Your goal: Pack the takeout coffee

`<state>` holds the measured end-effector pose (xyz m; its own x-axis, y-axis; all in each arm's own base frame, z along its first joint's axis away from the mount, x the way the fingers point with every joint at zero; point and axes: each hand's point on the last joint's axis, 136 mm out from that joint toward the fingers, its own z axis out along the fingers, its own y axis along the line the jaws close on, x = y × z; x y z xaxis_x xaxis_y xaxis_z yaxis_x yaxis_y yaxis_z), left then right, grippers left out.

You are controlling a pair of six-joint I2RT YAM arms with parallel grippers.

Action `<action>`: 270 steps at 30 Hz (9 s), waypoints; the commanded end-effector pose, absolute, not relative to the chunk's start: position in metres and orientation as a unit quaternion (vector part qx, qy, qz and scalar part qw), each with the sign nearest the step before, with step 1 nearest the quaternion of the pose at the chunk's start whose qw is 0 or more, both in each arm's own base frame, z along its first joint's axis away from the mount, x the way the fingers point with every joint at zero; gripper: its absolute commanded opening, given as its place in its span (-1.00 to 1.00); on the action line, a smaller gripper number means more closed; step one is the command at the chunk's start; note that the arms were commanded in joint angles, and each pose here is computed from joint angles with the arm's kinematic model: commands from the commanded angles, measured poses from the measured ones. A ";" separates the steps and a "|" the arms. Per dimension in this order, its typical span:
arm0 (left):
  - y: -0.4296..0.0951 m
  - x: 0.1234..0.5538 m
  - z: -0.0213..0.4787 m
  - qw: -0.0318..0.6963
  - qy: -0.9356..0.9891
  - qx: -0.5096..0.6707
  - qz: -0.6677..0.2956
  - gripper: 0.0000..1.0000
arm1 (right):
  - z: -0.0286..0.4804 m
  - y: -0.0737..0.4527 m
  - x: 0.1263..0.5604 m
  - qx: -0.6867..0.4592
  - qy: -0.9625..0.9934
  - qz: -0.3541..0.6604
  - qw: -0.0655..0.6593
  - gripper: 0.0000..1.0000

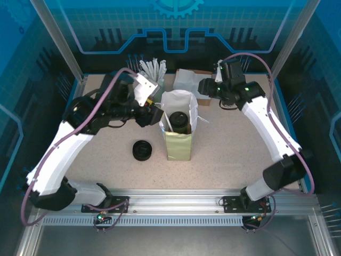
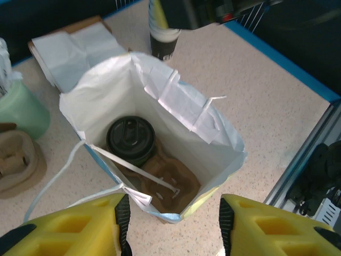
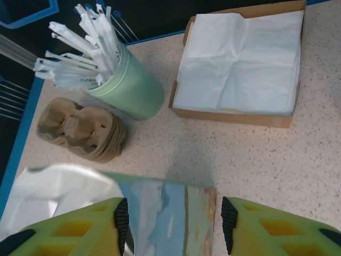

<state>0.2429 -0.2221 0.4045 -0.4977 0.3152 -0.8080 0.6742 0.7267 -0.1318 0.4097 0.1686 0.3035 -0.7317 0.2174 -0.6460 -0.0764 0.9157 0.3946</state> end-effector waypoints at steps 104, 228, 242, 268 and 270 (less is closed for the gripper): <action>-0.159 0.262 0.407 0.559 0.796 0.210 -0.098 0.59 | 0.208 0.191 0.632 -0.054 0.897 0.012 0.439 -0.80; -0.191 0.306 0.307 0.385 0.888 0.059 -0.245 0.65 | 0.264 0.274 0.302 -0.081 0.937 0.136 0.310 -0.43; -0.168 0.319 0.347 0.448 0.863 0.039 -0.230 0.67 | 0.356 0.261 0.310 -0.098 0.903 0.140 0.393 -0.19; 0.028 0.354 0.260 0.650 0.728 -0.212 0.049 0.98 | 0.269 -0.005 0.307 0.115 0.835 -0.104 0.528 0.61; 0.033 0.356 0.238 0.650 0.728 -0.212 0.057 0.98 | 0.234 -0.023 0.307 0.130 0.831 -0.130 0.525 0.93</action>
<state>0.3515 0.0138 0.2222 -0.2206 -0.2527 -0.9421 -0.3320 0.9276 -0.1711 0.2960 -0.0034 0.2404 -0.5082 0.0944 -0.8561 0.2871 0.9557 -0.0651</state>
